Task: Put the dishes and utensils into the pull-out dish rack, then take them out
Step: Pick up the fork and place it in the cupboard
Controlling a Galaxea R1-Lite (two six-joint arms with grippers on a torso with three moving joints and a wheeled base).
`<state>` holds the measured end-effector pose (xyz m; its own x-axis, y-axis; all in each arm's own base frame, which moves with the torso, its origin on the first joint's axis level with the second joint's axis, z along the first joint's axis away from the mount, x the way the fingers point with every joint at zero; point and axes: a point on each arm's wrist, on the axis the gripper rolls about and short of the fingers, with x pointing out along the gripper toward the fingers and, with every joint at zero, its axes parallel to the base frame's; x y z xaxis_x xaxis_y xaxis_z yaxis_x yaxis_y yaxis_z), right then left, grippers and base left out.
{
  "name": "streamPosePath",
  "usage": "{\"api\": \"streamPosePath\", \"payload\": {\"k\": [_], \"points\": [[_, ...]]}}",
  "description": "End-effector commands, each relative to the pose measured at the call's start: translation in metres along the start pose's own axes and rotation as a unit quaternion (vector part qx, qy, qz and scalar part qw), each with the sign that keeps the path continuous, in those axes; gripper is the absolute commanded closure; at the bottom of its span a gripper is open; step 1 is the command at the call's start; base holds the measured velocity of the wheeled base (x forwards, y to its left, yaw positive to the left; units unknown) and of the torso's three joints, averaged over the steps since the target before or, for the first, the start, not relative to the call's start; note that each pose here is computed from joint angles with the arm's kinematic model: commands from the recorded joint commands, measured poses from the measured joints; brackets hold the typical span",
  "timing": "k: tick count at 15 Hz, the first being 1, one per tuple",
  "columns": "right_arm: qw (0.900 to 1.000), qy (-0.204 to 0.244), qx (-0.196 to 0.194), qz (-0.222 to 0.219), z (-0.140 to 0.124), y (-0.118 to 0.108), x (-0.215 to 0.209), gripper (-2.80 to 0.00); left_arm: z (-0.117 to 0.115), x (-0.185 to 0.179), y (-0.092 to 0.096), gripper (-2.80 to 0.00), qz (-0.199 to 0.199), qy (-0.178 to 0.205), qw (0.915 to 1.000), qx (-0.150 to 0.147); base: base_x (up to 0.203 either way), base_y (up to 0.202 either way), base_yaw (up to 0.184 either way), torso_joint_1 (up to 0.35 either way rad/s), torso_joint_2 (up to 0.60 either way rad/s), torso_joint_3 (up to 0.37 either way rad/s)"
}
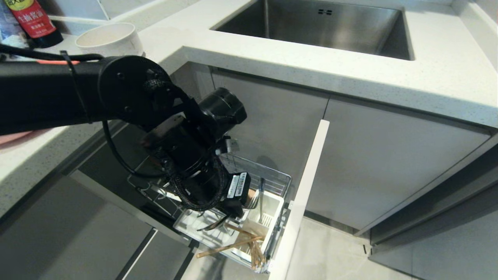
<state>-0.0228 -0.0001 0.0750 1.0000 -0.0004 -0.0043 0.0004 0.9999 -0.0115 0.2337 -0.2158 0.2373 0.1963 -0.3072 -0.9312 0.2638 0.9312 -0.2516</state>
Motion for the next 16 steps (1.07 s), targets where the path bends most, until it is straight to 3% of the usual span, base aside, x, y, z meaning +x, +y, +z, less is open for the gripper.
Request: {"api": "streamPosePath", "payload": {"k": [1, 9, 16], "points": [[1.0, 0.0, 0.0, 0.0, 0.0, 0.0, 0.0, 0.0, 0.004, 0.014, -0.001, 0.0, 0.009, 0.019, 0.9998, -0.004, 0.0, 0.0, 0.0, 0.0, 0.0, 0.0], [1.0, 0.0, 0.0, 0.0, 0.0, 0.0, 0.0, 0.0, 0.014, 0.043, -0.006, 0.0, 0.014, 0.047, 0.9984, -0.028, 0.0, 0.0, 0.0, 0.0, 0.0, 0.0], [1.0, 0.0, 0.0, 0.0, 0.0, 0.0, 0.0, 0.0, 0.025, 0.059, -0.01, 0.0, 0.015, 0.051, 0.9981, -0.03, 0.0, 0.0, 0.0, 0.0, 0.0, 0.0]]}}
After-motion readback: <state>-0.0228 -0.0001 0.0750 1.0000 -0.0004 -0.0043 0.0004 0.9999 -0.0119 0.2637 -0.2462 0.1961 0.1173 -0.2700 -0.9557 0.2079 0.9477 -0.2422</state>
